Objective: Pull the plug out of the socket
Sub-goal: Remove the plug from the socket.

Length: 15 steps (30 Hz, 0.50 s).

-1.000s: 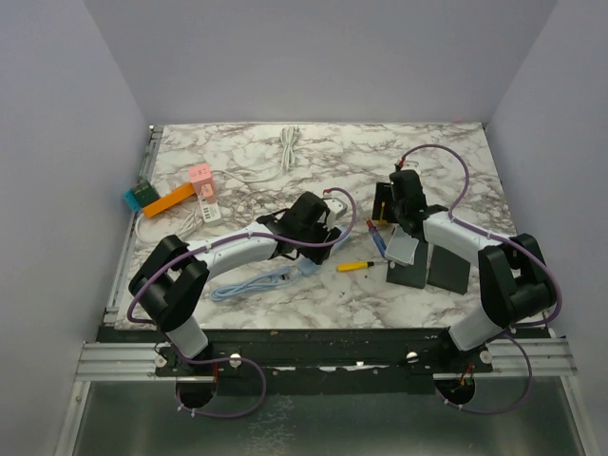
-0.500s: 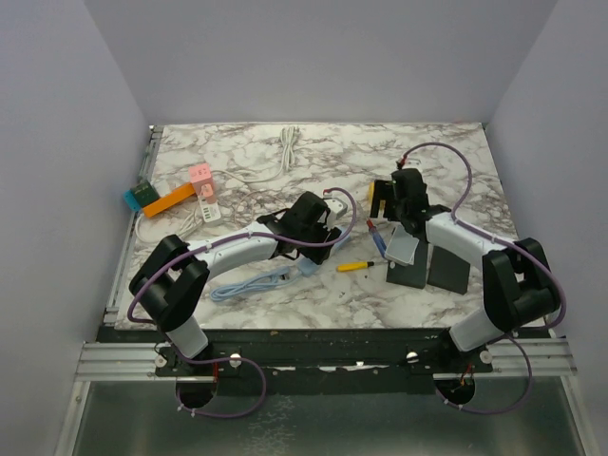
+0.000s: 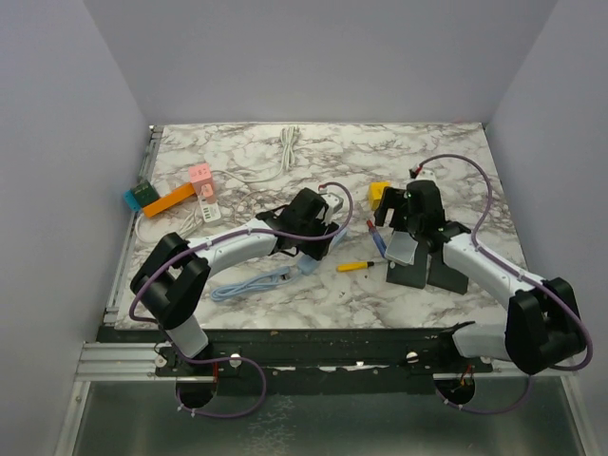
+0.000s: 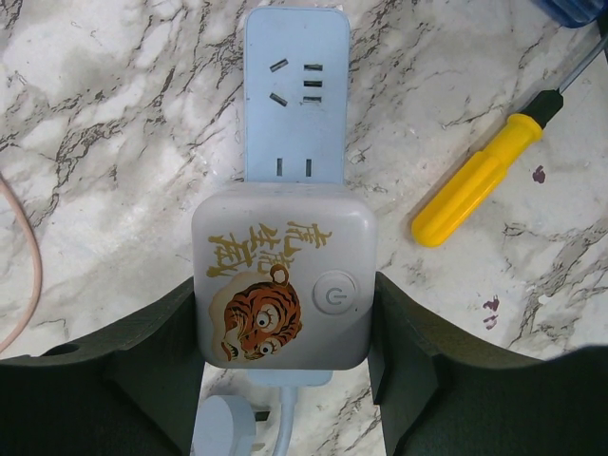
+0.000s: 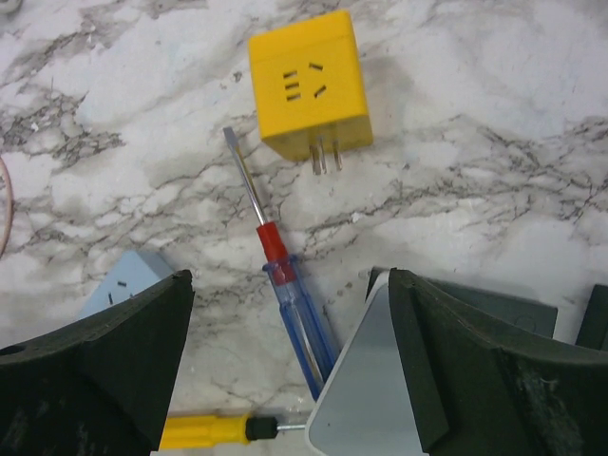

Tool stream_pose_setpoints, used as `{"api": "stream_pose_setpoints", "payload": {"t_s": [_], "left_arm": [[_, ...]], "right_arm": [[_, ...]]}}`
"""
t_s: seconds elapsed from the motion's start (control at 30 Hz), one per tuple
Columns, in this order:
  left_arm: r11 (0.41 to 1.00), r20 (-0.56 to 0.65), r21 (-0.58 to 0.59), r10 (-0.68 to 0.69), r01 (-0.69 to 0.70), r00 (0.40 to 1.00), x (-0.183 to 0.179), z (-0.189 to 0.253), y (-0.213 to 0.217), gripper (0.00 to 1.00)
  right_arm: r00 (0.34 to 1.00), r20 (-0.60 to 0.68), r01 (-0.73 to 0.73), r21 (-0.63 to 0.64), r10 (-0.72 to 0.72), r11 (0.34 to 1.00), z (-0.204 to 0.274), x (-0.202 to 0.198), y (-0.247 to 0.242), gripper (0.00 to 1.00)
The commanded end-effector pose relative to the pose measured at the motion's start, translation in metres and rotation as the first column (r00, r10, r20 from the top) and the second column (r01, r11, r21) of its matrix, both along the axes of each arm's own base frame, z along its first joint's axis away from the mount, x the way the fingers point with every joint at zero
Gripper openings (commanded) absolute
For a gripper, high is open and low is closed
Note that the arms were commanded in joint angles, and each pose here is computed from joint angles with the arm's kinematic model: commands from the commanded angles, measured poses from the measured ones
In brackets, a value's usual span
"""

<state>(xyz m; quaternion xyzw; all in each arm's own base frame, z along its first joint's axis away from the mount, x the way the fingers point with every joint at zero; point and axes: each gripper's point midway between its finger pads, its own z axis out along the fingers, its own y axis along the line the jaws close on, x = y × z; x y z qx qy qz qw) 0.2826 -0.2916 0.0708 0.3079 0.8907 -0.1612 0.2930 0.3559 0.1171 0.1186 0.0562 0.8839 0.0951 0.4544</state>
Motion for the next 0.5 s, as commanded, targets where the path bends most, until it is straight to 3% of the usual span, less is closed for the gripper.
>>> {"api": "stream_pose_setpoints", "payload": {"t_s": [0.0, 0.1, 0.2, 0.47], "left_arm": [[0.980, -0.056, 0.187, 0.082, -0.070, 0.995, -0.001, -0.036, 0.048, 0.34], [0.988, -0.038, 0.142, 0.060, -0.054, 0.997, -0.001, -0.027, 0.041, 0.73], [0.993, 0.007, 0.107, 0.050, -0.051, 0.999, 0.003, -0.012, 0.039, 0.98], [1.000, 0.158, 0.008, 0.019, -0.021, 0.987, 0.005, 0.038, 0.040, 0.99]], "right_arm": [[0.997, -0.024, -0.070, 0.073, 0.071, 0.995, -0.005, -0.022, 0.012, 0.88], [0.991, 0.006, -0.134, 0.083, 0.134, 0.987, -0.004, -0.029, 0.019, 0.88], [0.982, 0.060, -0.183, 0.095, 0.178, 0.978, 0.002, -0.033, 0.026, 0.88], [0.948, 0.179, -0.286, 0.110, 0.264, 0.952, 0.022, -0.042, 0.040, 0.88]]}}
